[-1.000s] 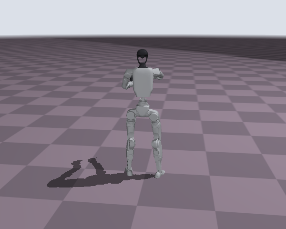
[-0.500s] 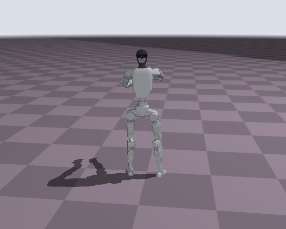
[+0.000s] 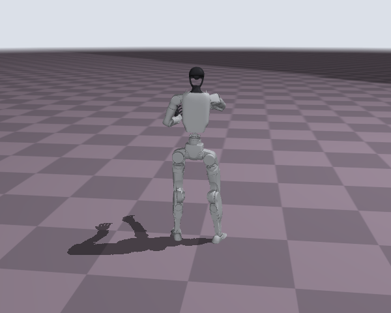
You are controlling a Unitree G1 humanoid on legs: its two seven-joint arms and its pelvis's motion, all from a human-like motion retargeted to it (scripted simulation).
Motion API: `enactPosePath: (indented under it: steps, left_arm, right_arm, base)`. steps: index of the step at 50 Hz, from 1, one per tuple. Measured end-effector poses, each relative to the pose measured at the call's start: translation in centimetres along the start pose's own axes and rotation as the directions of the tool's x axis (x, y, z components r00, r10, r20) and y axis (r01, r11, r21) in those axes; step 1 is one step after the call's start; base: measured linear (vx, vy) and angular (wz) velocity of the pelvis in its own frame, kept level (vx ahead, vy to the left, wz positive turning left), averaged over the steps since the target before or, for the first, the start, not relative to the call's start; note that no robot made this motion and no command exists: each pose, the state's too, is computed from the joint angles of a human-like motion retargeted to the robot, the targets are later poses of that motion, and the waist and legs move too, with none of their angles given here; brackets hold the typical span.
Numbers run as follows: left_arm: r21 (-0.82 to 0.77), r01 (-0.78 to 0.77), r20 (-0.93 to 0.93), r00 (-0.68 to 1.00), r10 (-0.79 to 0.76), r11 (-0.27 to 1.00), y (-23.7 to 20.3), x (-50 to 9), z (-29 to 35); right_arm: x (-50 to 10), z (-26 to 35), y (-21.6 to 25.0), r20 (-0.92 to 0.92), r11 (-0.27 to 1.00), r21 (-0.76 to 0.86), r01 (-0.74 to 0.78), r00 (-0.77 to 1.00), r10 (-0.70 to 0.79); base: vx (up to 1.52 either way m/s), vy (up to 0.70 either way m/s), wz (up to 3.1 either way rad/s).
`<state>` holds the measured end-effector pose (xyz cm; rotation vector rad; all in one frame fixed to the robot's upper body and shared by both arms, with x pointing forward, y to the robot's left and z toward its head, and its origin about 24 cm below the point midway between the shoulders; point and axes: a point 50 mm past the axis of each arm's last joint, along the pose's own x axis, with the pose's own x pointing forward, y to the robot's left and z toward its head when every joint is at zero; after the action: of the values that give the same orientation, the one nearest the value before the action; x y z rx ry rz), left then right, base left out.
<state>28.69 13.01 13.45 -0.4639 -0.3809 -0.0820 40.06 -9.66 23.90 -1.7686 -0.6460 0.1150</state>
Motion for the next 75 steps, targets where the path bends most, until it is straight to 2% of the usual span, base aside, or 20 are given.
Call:
enactPosePath:
  steps: [5,9,12,16,21,26,30,33,38,40,42,46,50,52,54,58,62,68,70,75]
  left_arm:
    - [0.172,-0.043,0.103,0.994,0.026,0.984,-4.3,8.4,0.6]
    - [0.336,-0.113,0.043,0.994,0.105,0.935,-5.5,12.4,-0.3]
    - [0.332,-0.12,-0.01,0.991,0.131,0.936,-5.4,12.8,-1.1]
    - [0.197,-0.057,-0.017,0.998,0.062,0.979,-4.3,9.8,-1.7]
    - [0.078,0.003,-0.038,0.999,0.0,0.997,0.1,1.4,-1.6]
    - [0.035,-0.067,-0.141,0.987,0.071,0.997,4.9,-6.3,-1.1]
    - [0.036,-0.102,-0.166,0.98,0.107,0.994,6.0,-7.6,-0.8]
    - [0.028,-0.093,-0.086,0.992,0.096,0.995,4.6,-4.4,-0.4]
    - [0.03,-0.064,0.079,0.995,0.062,0.997,0.0,5.4,1.2]
    - [0.057,-0.107,0.119,0.988,0.1,0.993,-1.6,9.0,2.2]
    - [0.124,-0.125,0.113,0.987,0.111,0.984,-3.0,11.6,2.5]
    - [0.228,-0.118,0.103,0.99,0.096,0.967,-4.1,13.3,2.7]
    - [0.158,-0.035,0.116,0.993,0.017,0.987,-3.8,10.7,2.3]
    - [0.078,0.015,0.118,0.993,-0.025,0.997,-2.5,7.6,2.1]
    - [0.02,0.048,0.09,0.995,-0.05,0.999,-1.2,4.2,1.5]
    - [-0.044,0.02,0.002,1.0,-0.02,0.999,1.7,-2.3,0.5]
    - [-0.061,0.0,-0.045,0.999,-0.002,0.998,2.1,-4.4,0.0]
    - [-0.021,0.062,0.127,0.99,-0.059,0.998,-3.0,2.6,1.6]
    - [0.021,0.077,0.177,0.981,-0.079,0.997,-5.1,6.1,2.6]
    - [0.249,-0.08,0.156,0.987,0.042,0.965,-7.0,12.7,2.9]
  right_arm:
    - [0.1,1.0,0.7,0.048,0.999,0.041,-0.003,0.999,0.001]
    - [0.0,1.0,1.0,0.078,0.997,0.029,-0.069,0.995,0.066]
    - [0.0,0.6,1.3,0.054,0.996,0.029,-0.088,0.995,0.086]
    - [0.1,-0.1,1.1,0.015,0.997,0.009,-0.076,0.997,0.076]
    - [0.2,-0.3,0.7,-0.031,0.999,0.012,-0.032,0.999,0.033]
    - [0.4,-0.2,0.0,-0.024,1.0,-0.029,-0.01,1.0,0.009]
    - [0.5,0.4,0.0,0.001,1.0,-0.025,-0.002,1.0,0.002]
    - [0.5,1.2,0.3,0.019,1.0,0.009,-0.005,1.0,0.005]
    - [0.6,2.3,0.9,0.066,0.998,0.038,-0.04,0.997,0.038]
    - [0.7,2.5,1.2,0.061,0.998,0.067,-0.015,0.998,0.011]
    - [0.6,2.7,1.3,0.085,0.994,0.087,-0.063,0.995,0.056]
    - [0.6,2.7,1.5,0.08,0.991,0.106,-0.083,0.994,0.075]
    - [0.7,1.9,1.2,0.036,0.991,0.124,-0.054,0.998,0.05]
    - [0.7,1.5,1.3,0.009,0.998,0.043,-0.036,0.999,0.036]
    - [0.5,1.3,1.2,0.001,0.994,0.091,-0.057,0.998,0.058]
    - [0.4,0.6,1.0,-0.032,0.996,0.077,-0.037,0.999,0.039]
    - [0.2,0.3,1.4,-0.051,0.997,0.07,-0.044,0.998,0.048]
    - [0.3,1.6,2.2,-0.004,0.994,0.072,-0.085,0.996,0.086]
    - [0.4,1.9,2.1,0.029,0.996,0.015,-0.092,0.995,0.091]
    - [0.5,2.4,2.1,0.052,0.988,0.126,-0.086,0.995,0.08]
  base:
    - [-0.04,-0.02,0.57]
    - [-0.02,-0.02,0.37]
    - [0.0,0.0,0.0]
    - [0.03,-0.02,-0.26]
    - [0.06,-0.03,-0.54]
    - [0.04,-0.03,-0.51]
    - [0.01,-0.01,-0.13]
    - [-0.01,0.0,0.07]
    - [-0.05,0.0,0.32]
    - [-0.05,0.01,0.28]
    - [-0.02,0.0,0.11]
    - [0.0,0.0,0.0]
    - [0.03,0.01,-0.31]
    - [0.05,0.01,-0.43]
    - [0.05,0.02,-0.44]
    - [0.04,0.02,-0.38]
    - [0.01,0.0,-0.06]
    - [-0.04,0.01,0.27]
    - [-0.06,0.0,0.38]
    - [-0.03,0.0,0.16]
